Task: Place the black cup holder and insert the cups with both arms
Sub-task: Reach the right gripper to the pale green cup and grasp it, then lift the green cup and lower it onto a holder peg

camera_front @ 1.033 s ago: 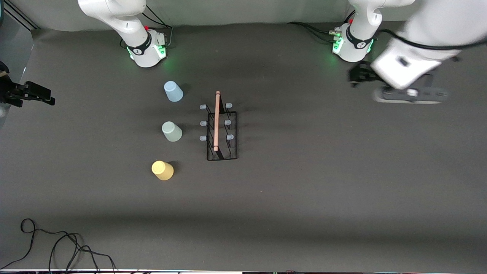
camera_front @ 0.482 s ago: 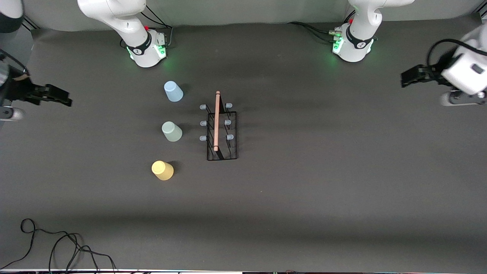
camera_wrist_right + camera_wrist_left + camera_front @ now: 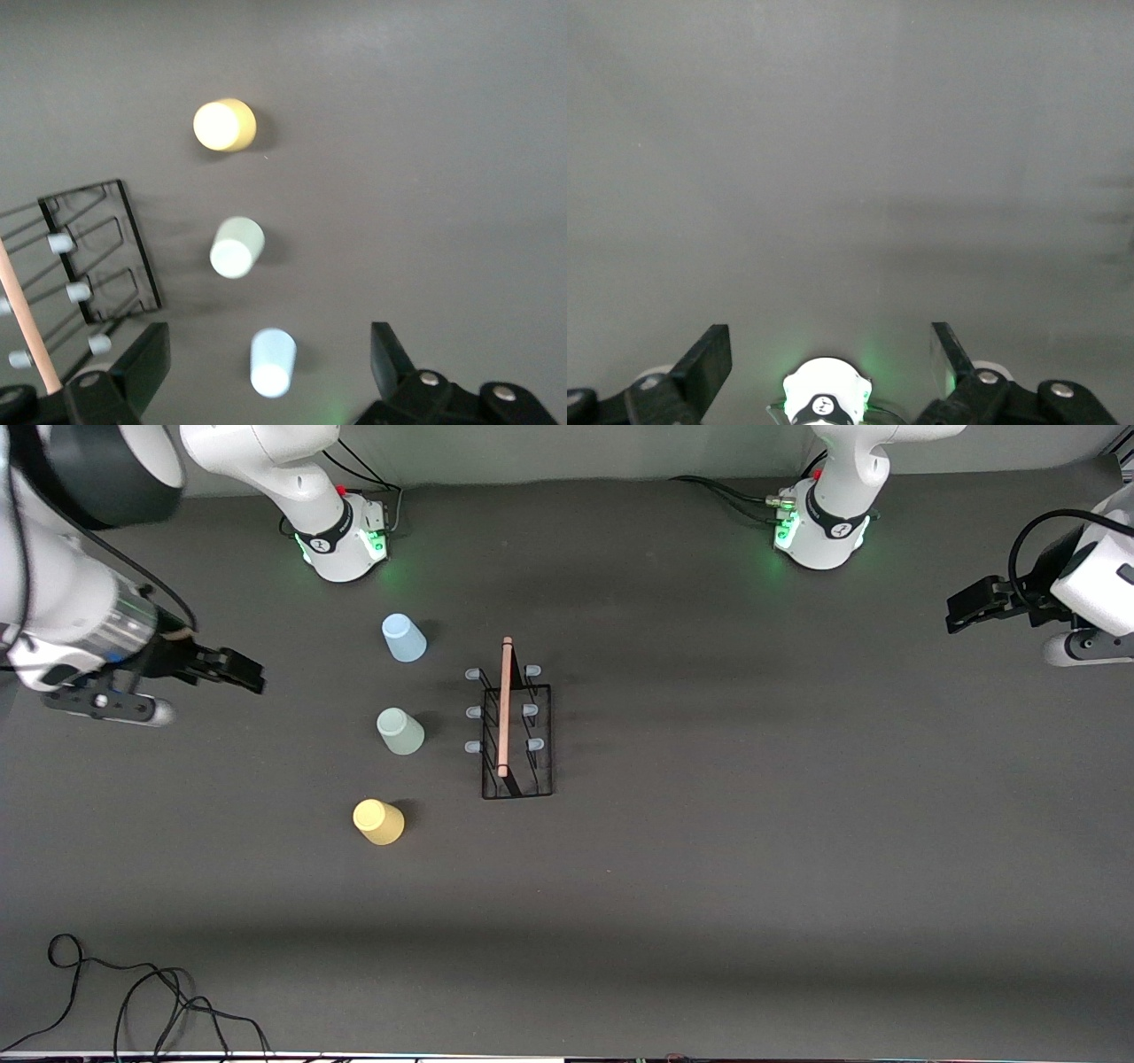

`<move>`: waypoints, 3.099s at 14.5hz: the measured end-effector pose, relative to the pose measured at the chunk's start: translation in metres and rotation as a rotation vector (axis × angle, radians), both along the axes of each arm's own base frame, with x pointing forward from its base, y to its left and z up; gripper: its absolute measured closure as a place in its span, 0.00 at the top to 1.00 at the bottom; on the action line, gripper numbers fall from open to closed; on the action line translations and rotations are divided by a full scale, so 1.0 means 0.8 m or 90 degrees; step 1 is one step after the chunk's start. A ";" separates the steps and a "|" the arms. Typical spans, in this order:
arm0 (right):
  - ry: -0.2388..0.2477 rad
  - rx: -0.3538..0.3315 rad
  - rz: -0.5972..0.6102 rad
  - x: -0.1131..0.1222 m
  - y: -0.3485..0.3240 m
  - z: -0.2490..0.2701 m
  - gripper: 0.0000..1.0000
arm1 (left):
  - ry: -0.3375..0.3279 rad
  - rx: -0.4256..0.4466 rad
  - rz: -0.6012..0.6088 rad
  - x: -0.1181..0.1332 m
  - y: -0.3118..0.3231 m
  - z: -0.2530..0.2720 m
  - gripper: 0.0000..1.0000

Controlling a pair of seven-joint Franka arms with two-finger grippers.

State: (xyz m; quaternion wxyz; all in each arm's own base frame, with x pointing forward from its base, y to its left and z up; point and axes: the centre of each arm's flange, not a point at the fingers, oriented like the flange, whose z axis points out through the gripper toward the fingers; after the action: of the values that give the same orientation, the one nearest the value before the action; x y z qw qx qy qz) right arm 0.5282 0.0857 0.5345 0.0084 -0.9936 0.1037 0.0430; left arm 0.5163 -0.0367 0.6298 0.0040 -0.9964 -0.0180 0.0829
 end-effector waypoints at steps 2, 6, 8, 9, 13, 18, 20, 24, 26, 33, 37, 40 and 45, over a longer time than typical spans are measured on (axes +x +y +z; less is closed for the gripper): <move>-0.025 0.005 -0.021 -0.012 0.030 -0.052 1.00 | -0.005 -0.004 -0.008 0.002 0.011 0.001 1.00; -0.062 0.009 -0.036 -0.044 0.086 -0.175 0.99 | -0.007 -0.005 -0.009 0.003 0.017 -0.003 1.00; -0.056 0.003 -0.034 -0.051 0.089 -0.221 0.98 | -0.007 -0.005 -0.009 0.004 0.016 -0.004 1.00; -0.057 0.000 -0.035 -0.052 0.088 -0.241 0.98 | -0.007 -0.005 -0.009 0.004 0.016 -0.004 1.00; -0.083 0.001 -0.048 -0.075 0.077 -0.331 0.98 | -0.007 -0.005 -0.010 0.004 0.016 -0.005 1.00; -0.069 0.004 -0.059 -0.097 0.095 -0.397 0.98 | -0.012 -0.005 -0.010 0.005 0.016 -0.004 1.00; -0.057 -0.003 -0.055 -0.101 0.098 -0.411 0.98 | -0.014 -0.006 -0.010 0.007 0.016 -0.005 1.00; -0.050 -0.005 -0.055 -0.102 0.098 -0.412 0.70 | -0.010 -0.005 -0.010 0.010 0.015 -0.012 1.00; -0.041 -0.004 -0.055 -0.099 0.100 -0.398 0.70 | -0.011 -0.005 -0.010 0.012 0.015 -0.016 1.00; 0.023 0.026 -0.078 -0.076 0.105 -0.181 0.70 | -0.013 -0.005 -0.011 0.012 0.014 -0.016 1.00; 0.018 0.025 -0.118 -0.103 0.192 -0.138 0.70 | -0.013 -0.005 -0.011 0.012 0.014 -0.016 1.00; 0.015 0.015 -0.131 -0.133 0.263 -0.159 0.70 | -0.013 -0.005 -0.011 0.012 0.014 -0.016 1.00; 0.004 0.012 -0.136 -0.142 0.285 -0.200 0.70 | -0.014 -0.005 -0.011 0.013 0.014 -0.016 1.00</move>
State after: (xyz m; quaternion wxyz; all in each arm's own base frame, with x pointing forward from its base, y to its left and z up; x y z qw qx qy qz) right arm 0.4146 0.3136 0.3748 0.0218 -0.9767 0.2084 0.0461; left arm 0.5263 -0.0255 0.6169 0.0005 -0.9973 -0.0089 0.0723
